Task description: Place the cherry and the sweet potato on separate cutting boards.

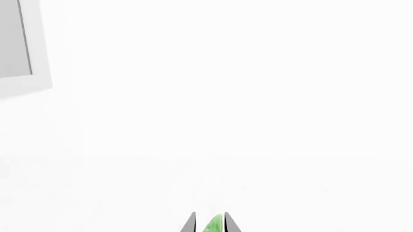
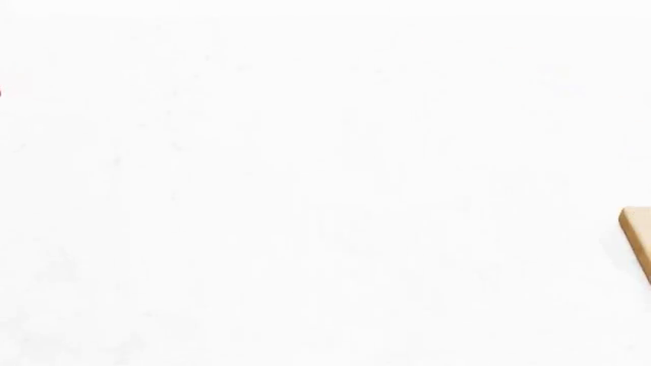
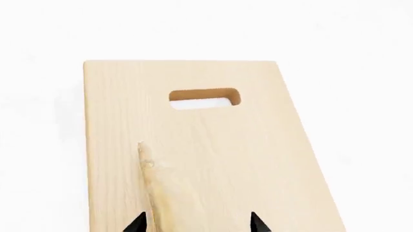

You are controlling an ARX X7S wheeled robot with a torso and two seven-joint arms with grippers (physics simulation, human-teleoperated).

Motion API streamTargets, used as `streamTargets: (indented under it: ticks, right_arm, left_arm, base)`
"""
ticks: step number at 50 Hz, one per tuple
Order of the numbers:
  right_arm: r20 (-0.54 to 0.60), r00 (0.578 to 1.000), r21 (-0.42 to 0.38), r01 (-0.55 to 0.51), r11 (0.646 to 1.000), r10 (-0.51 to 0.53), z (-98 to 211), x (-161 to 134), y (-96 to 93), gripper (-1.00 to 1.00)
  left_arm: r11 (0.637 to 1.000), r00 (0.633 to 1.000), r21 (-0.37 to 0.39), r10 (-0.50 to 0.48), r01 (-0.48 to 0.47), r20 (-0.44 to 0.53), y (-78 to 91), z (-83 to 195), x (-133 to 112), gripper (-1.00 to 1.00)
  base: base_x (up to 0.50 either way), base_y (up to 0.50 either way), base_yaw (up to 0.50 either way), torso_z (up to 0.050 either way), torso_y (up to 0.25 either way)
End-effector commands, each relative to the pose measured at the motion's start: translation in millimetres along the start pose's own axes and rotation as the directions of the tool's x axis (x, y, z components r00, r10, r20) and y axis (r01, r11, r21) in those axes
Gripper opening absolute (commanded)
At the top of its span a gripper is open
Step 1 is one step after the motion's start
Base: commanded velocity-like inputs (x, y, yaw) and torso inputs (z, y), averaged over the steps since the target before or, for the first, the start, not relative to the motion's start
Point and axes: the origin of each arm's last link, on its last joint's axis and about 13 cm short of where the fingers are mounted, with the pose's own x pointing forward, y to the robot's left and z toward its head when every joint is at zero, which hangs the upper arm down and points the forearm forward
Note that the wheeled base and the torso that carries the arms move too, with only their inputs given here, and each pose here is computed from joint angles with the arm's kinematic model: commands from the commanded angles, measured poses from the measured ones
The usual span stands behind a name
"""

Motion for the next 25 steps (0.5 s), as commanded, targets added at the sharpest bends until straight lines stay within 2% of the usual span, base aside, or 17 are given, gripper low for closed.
streamTargets:
  ticks: [1,6,10,11,15,16,18,24,25]
  right_arm:
    - [-0.009,1.0,-0.021,0.011,1.0,-0.011,1,-2,-0.3,1.0]
    - [0.016,1.0,-0.016,0.004,1.0,-0.003,6,-9,-2.4,1.0]
    - [0.078,0.997,-0.002,-0.02,1.0,0.02,17,-23,-4.7,1.0]
    - [0.129,0.991,0.02,-0.028,0.999,0.025,25,-33,-7.3,1.0]
    - [0.165,0.986,0.035,-0.032,0.999,0.025,30,-40,-8.2,1.0]
    - [0.273,0.961,0.082,-0.054,0.995,0.03,41,-51,-7.8,1.0]
    - [0.329,0.942,0.105,-0.11,0.988,0.07,46,-56,-4.6,1.0]
    - [0.542,0.832,0.083,-0.19,0.978,0.116,61,-80,8.3,1.0]
    - [0.549,0.827,0.084,-0.199,0.976,0.121,61,-82,9.3,1.0]
  left_arm:
    - [1.0,1.0,-0.01,0.006,-0.006,-0.002,1.6,-1,0,-1.0]
    - [1.0,1.0,-0.01,0.006,-0.006,0.003,0.5,2,1,-1.0]
    - [1.0,1.0,-0.01,0.01,-0.01,0.006,1.3,3,1,-1.0]
    - [1.0,1.0,-0.009,0.012,-0.012,0.007,1.9,4,1,-1.0]
    - [1.0,1.0,-0.01,0.014,-0.014,0.008,1.3,5,1,-1.0]
    - [1.0,1.0,-0.012,0.021,-0.021,0.009,2.4,6,1,-1.0]
    - [1.0,1.0,-0.01,0.027,-0.027,0.016,3.7,7,1,-1.0]
    - [0.999,0.999,-0.009,0.046,-0.046,0.016,6.2,8,1,-1.0]
    - [0.999,0.999,-0.008,0.046,-0.046,0.015,6.3,8,1,-1.0]
  base:
    - [0.0,0.0,0.0,0.0,0.0]
    - [0.0,0.0,0.0,0.0,0.0]
    - [0.0,0.0,0.0,0.0,0.0]
    - [0.0,0.0,0.0,0.0,0.0]
    - [0.0,0.0,0.0,0.0,0.0]
    - [0.0,0.0,0.0,0.0,0.0]
    - [0.0,0.0,0.0,0.0,0.0]
    - [0.0,0.0,0.0,0.0,0.0]
    - [0.0,0.0,0.0,0.0,0.0]
